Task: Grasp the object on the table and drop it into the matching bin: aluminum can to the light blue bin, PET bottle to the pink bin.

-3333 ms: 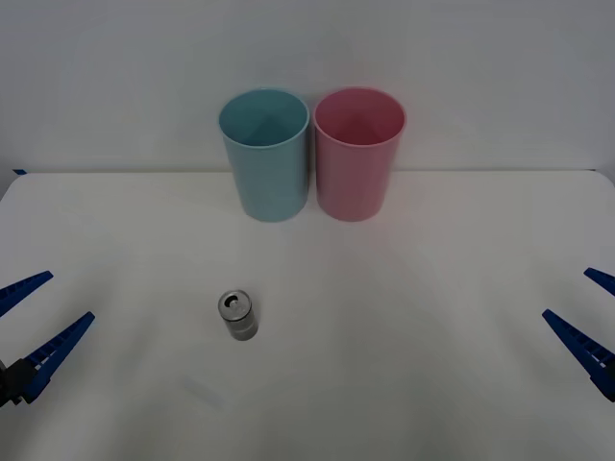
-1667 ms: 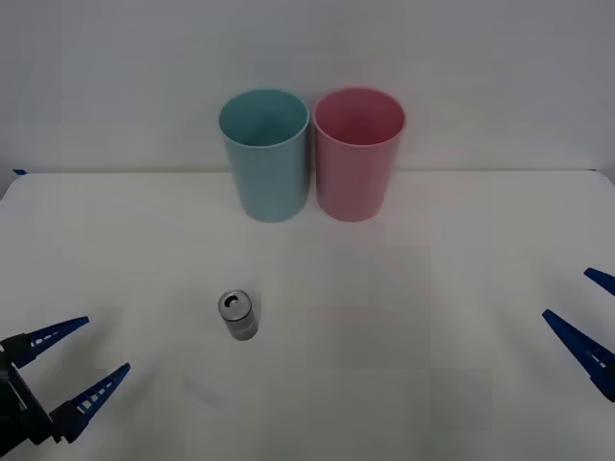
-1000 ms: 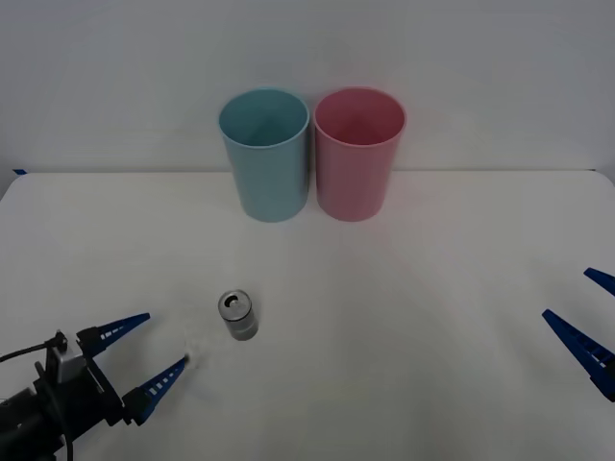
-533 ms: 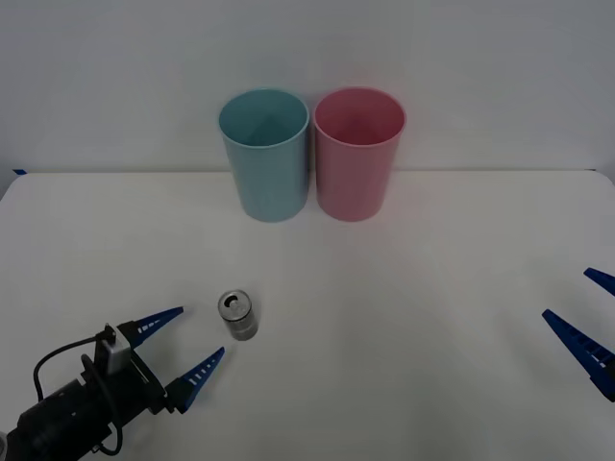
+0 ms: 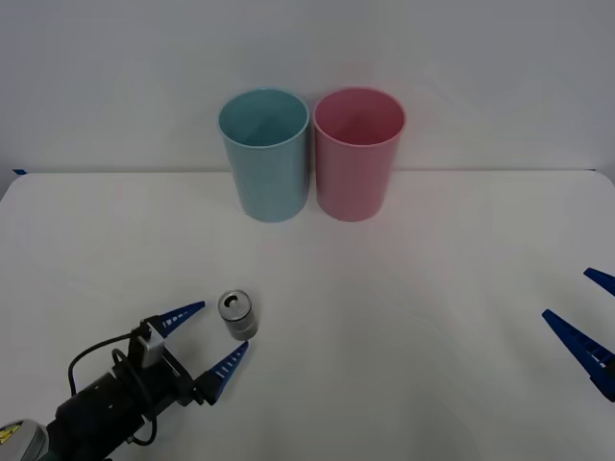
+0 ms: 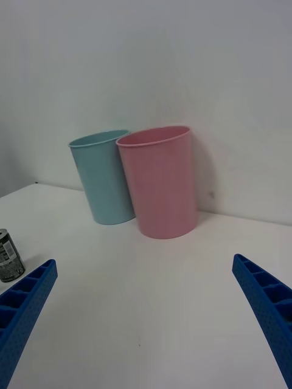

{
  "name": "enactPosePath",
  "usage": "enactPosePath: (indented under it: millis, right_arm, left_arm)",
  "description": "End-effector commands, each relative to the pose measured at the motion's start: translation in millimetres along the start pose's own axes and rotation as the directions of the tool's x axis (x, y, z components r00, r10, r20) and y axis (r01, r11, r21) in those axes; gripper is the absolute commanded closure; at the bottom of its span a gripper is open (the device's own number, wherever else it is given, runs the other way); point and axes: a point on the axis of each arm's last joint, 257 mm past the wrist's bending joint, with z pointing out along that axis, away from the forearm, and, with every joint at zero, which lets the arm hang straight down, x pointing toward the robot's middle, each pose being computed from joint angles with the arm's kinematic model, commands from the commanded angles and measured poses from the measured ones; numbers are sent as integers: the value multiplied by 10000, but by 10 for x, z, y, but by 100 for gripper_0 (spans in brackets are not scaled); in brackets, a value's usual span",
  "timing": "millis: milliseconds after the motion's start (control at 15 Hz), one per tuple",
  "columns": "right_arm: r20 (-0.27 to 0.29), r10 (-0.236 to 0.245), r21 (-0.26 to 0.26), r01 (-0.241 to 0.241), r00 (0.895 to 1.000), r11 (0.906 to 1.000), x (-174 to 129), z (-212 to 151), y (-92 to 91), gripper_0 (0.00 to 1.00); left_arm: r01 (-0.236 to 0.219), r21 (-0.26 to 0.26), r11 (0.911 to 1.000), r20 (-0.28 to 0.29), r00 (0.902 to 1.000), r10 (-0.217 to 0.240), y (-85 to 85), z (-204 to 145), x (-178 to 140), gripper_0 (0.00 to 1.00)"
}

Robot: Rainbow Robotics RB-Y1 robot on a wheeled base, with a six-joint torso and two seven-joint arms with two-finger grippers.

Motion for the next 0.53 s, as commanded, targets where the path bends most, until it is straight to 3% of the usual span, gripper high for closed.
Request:
enactPosePath:
  millis: [67, 533]
  right_arm:
    - [0, 0, 0, 0, 10000, 10000, 0, 0, 0, 0]
    - [0, 0, 0, 0, 10000, 10000, 0, 0, 0, 0]
  left_arm:
    - [-93, -114, 9999, -31, 10000, 92, -45, 139, 8, 0]
    - [-153, -160, 9998, -91, 9998, 151, -70, 471, 45, 0]
